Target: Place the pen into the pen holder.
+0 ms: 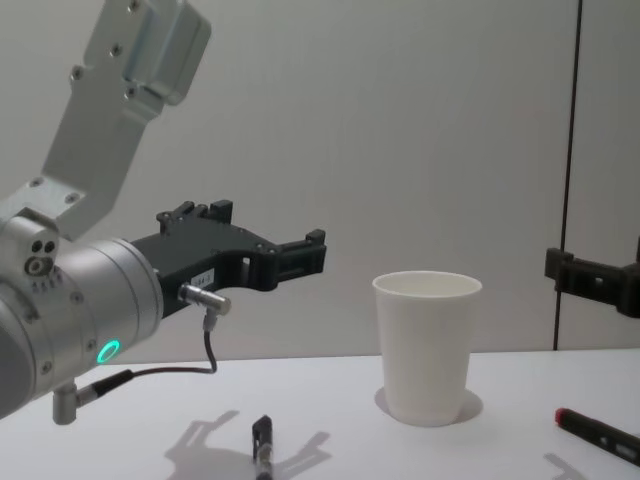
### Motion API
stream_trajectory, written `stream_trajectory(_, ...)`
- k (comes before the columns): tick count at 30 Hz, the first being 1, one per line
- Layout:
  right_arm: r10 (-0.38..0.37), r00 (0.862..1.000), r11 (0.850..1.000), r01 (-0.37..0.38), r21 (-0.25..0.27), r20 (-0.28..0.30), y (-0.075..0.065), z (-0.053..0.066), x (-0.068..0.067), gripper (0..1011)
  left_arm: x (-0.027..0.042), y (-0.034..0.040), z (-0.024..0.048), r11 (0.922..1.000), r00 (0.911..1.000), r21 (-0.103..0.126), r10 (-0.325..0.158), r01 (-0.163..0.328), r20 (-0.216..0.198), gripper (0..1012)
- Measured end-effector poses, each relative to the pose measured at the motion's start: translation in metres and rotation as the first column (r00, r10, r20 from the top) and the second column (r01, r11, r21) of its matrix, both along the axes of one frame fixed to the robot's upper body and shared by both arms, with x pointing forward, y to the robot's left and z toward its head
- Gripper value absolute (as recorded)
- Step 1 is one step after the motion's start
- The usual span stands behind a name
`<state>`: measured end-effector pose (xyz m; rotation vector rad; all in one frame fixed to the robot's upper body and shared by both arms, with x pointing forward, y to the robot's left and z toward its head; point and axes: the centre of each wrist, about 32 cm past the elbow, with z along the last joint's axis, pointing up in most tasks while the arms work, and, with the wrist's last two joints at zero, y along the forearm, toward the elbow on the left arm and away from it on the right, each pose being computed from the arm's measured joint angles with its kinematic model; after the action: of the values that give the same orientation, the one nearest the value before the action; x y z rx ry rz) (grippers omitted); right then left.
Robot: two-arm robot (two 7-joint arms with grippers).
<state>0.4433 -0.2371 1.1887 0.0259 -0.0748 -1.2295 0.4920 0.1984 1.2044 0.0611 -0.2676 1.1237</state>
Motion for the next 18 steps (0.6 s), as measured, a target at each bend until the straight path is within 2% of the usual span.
stream_trajectory(9, 0.0, 1.0, 1.0, 0.0, -0.001, -0.003, -0.0001, -0.0004, -0.0005, 1001, 0.0, 0.0, 0.0, 1.0, 1.0, 0.0, 0.0, 0.0, 0.0, 1001)
stream_trajectory(18, -0.017, 0.999, 1.0, 0.016, -0.022, -0.031, -0.0044, -0.0019, -0.0094, 1001, 0.0, 0.0, 0.0, 1.0, 1.0, 0.0, 0.0, 0.0, 0.0, 1001)
